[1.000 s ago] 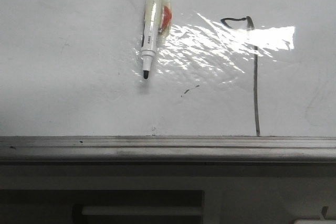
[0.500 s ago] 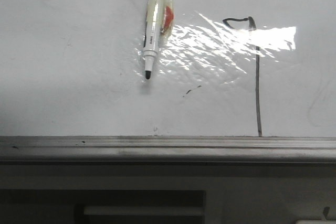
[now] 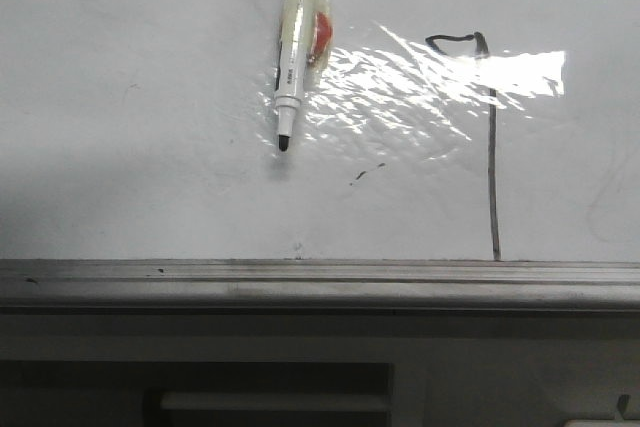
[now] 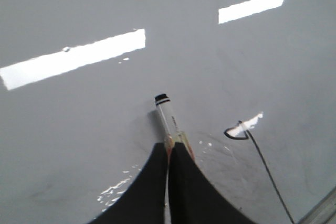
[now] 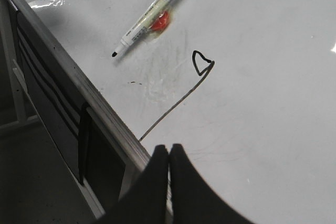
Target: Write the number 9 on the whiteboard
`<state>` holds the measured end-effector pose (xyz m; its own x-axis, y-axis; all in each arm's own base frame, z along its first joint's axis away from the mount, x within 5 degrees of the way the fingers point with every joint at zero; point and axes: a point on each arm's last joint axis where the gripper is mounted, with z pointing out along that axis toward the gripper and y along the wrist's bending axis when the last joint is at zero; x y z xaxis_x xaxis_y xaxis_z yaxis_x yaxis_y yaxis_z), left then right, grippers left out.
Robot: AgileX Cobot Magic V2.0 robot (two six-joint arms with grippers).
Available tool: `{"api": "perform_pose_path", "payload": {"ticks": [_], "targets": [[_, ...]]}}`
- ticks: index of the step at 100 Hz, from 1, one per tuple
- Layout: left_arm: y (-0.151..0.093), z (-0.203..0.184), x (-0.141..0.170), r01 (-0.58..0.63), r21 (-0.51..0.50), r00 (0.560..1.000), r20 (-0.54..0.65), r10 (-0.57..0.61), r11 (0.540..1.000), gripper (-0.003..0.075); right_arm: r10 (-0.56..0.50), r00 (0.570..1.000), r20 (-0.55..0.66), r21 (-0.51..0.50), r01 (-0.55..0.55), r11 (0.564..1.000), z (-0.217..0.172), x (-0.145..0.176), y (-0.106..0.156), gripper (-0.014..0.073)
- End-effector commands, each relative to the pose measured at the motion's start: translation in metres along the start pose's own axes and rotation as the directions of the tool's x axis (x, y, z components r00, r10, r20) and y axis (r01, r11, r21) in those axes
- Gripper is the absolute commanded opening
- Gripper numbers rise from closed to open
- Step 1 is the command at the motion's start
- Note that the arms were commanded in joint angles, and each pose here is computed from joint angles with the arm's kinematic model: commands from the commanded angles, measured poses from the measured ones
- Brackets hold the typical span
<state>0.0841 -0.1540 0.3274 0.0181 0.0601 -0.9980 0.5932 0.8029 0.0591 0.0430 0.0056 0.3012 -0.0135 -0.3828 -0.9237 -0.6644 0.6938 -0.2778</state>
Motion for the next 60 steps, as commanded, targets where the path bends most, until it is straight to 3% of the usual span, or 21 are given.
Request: {"api": "perform_pose_path", "payload": {"ticks": [1,21,38,60], "targets": [[0.014,-0.002,-0.019,0.030,-0.088,0.992,0.129,-0.018,0.996,-0.0020,-0.023,0.997,0.077,0.014,0.022,1.000,-0.002,-0.012,-0.003,-0.0041],[0.052,-0.006,-0.026,0.215,-0.178,0.966,0.181,-0.182,0.960,-0.0020,-0.023,0.997,0.077,0.014,0.022,1.000,-0.002,-0.012,-0.003,-0.0041],[0.076,-0.014,-0.022,0.185,-0.165,0.977,0.138,-0.163,0.969,-0.0020,-0.023,0.997,0.077,0.014,0.022,1.000,-0.002,-0.012,-0.003,-0.0041],[0.101,-0.036,0.006,0.148,-0.269,0.988,0.080,-0.131,0.952,-0.0020,-0.023,0.997,0.077,0.014,0.022,1.000,-0.002,-0.012,-0.003,-0.0041]]}}
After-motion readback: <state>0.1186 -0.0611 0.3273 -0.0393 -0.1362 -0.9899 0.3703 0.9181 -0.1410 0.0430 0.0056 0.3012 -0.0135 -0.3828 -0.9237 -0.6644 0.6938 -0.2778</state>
